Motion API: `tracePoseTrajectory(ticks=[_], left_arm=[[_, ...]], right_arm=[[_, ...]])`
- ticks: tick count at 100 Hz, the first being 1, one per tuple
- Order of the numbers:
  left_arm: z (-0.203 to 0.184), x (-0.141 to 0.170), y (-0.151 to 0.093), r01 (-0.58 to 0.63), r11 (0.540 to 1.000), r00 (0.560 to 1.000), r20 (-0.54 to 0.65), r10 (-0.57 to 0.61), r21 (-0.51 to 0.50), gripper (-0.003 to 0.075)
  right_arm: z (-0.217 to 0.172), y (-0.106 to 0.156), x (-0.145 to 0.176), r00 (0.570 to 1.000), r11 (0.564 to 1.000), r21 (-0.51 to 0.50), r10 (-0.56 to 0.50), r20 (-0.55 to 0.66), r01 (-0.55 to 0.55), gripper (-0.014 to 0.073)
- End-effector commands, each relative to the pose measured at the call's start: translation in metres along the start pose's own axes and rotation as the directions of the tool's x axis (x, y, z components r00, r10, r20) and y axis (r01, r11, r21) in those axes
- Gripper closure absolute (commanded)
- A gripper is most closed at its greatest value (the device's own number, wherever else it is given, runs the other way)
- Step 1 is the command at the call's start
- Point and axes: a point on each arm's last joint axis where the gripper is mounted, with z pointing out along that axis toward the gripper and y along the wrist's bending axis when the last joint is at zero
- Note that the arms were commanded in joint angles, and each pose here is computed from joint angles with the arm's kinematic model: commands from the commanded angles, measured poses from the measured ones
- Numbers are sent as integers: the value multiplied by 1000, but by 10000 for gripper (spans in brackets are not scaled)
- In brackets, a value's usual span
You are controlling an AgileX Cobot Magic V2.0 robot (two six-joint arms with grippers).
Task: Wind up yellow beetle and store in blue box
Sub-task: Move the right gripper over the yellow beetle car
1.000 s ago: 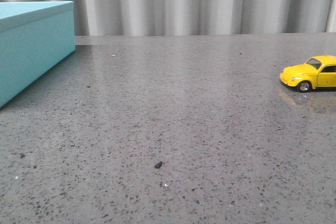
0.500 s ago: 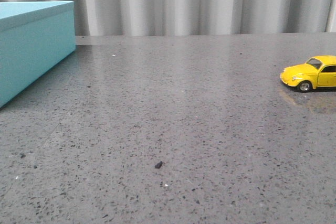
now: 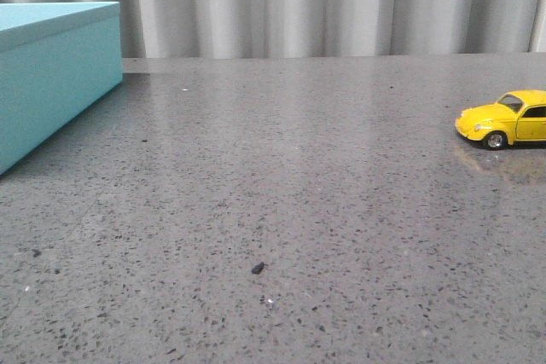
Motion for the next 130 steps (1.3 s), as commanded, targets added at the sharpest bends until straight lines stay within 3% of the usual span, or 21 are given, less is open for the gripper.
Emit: tracePoseTrajectory(ticks=[1,21,31,58,75,100,115,130], left_arm=[[-2,-1,0,16,1000,995,94,-16,4,741],[-3,-9,1,159,987,974,160,-159,14,741],[-3,-15,1,159,987,973,166,-159,16,741],[5,-60,-2,151,988,978,143,-153,20,741],[17,-86,-2,152,988,978,142,-153,17,741],[26,-99,-1,152,988,967,203,-151,14,741],[26,-99,-1,155,988,967,203,-155,14,741],[26,-99,-1,155,988,967,204,-155,14,741]], right_arm=[[0,0,-3,995,1000,7,-18,97,18,636],[-3,1,-19,961,1000,5,-19,275,18,636],[-5,0,-25,951,1000,5,-19,309,18,636],[-4,-3,-54,984,1000,10,-19,177,17,636],[1,-6,-87,1000,1000,16,-16,-16,16,636],[18,-6,-108,1000,1000,6,-9,10,9,636],[29,-6,-119,990,1000,-4,-11,-144,11,636],[45,0,-139,980,998,-68,-25,-199,12,636]])
